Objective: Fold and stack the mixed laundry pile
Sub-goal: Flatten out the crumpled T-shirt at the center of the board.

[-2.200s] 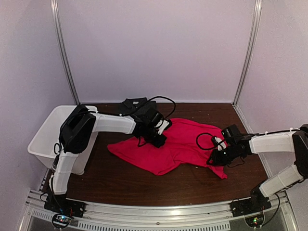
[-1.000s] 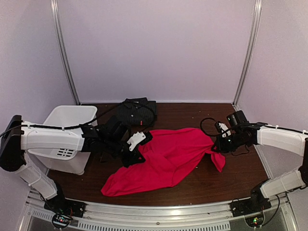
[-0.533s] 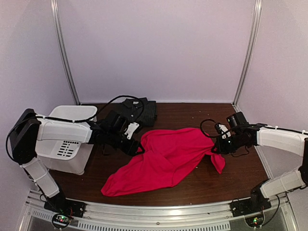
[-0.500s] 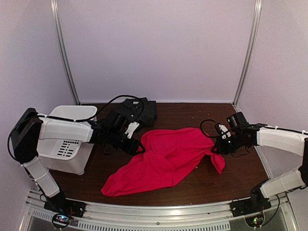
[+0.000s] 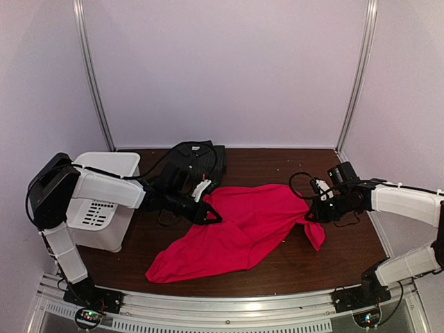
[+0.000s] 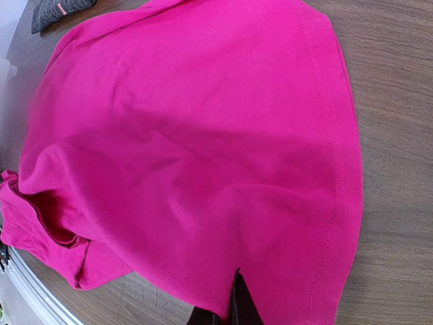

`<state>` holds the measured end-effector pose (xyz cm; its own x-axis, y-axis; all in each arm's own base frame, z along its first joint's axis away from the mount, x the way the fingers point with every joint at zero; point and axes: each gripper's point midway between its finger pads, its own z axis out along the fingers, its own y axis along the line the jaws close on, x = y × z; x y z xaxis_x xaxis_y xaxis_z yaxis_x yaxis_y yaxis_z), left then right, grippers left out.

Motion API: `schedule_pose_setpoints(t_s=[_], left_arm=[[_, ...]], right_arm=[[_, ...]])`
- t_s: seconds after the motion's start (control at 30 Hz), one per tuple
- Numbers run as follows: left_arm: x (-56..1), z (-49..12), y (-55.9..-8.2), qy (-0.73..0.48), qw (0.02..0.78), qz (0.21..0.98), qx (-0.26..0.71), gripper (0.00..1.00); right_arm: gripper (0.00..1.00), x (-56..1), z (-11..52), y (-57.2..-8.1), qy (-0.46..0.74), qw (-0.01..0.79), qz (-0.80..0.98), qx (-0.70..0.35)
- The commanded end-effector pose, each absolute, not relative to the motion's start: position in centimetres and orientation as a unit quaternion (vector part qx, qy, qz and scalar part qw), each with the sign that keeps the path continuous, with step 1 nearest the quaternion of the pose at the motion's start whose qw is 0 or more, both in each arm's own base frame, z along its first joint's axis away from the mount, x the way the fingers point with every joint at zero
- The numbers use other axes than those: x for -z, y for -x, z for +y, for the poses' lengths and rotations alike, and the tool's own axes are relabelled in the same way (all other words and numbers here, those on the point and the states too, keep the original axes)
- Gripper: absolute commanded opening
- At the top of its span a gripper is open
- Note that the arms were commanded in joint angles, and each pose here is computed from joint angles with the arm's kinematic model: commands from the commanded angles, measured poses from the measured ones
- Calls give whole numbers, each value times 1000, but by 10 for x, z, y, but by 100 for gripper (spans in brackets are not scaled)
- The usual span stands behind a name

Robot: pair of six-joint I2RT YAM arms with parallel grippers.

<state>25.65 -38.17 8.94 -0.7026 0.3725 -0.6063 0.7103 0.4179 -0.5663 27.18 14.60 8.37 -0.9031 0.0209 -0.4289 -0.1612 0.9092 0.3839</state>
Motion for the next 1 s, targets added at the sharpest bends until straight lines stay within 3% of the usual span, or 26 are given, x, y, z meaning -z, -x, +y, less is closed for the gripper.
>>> schedule_pose_setpoints(t_s=[0.0,0.23,0.4,0.43,0.57,0.67,0.8,0.97], left_arm=[[-136,-386,-258,-348,259,783,445,0],[-215,-362,-252,-362,365,741,433,0],[-236,-310,-318,-246,434,784,371,0],[-230,-298,-336,-219,438,800,345,0],[-197,-259,-384,-145,421,852,274,0],[-174,-235,-398,-113,409,878,222,0],[-151,-207,-402,-91,386,901,174,0],[-136,-164,-413,-21,371,920,123,0]], right_arm=[[0,-87,145,-267,29,219,950,-220],[0,-84,143,-255,16,208,952,-224],[0,-80,146,-256,18,200,952,-230],[2,-80,148,-260,22,200,952,-231],[35,-85,148,-292,32,213,956,-199],[51,-99,144,-318,37,229,957,-176],[59,-137,149,-319,55,263,943,-198],[53,-146,170,-271,89,244,930,-262]])
